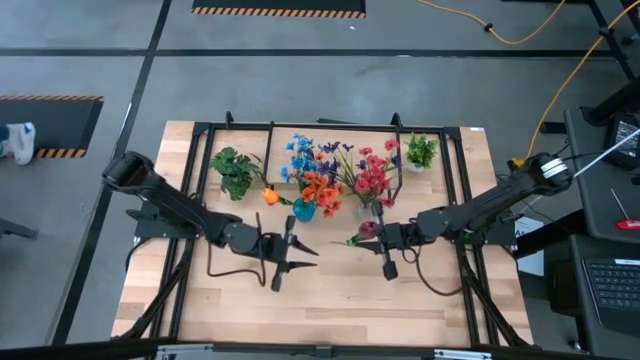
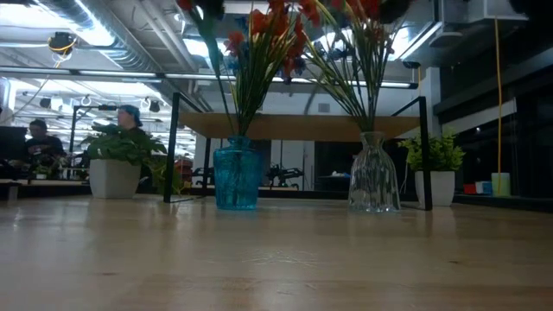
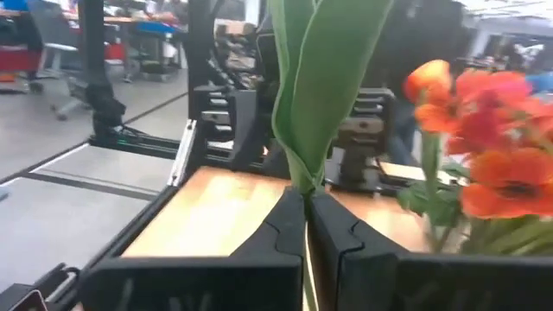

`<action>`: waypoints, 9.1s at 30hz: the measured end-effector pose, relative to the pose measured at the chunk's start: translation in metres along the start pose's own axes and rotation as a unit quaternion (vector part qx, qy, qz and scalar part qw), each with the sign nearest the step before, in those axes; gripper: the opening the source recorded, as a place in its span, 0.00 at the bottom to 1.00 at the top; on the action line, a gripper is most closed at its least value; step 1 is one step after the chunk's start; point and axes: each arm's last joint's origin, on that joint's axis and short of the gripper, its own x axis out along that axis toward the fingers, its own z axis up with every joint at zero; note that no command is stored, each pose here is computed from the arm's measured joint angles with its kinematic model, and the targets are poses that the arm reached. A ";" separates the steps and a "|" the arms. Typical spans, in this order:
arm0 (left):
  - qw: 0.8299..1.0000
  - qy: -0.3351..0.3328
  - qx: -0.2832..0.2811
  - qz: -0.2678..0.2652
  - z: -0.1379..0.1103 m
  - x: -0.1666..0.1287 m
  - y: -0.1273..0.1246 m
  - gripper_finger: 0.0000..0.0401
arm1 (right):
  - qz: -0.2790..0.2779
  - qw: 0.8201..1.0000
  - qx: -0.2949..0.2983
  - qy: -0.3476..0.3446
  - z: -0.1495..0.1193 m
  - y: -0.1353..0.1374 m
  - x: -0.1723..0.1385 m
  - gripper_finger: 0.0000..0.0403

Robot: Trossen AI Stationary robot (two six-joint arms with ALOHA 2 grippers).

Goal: Pick and place flowers into a vace then onto a shelf
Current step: Put the red flower into the transparent vase, then put the transparent vase on the shelf

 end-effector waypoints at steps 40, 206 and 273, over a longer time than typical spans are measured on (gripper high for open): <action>0.999 0.018 0.021 0.036 0.009 -0.016 -0.006 0.25 | -0.278 0.960 -0.021 0.037 0.013 0.013 -0.078 0.00; 0.964 0.130 -0.056 0.225 -0.001 -0.077 -0.026 0.25 | -0.253 0.949 0.065 0.178 -0.090 0.007 -0.095 0.46; 0.961 0.149 -0.034 0.230 -0.011 -0.070 -0.028 0.25 | -0.337 0.929 0.088 0.124 -0.138 -0.043 -0.041 0.30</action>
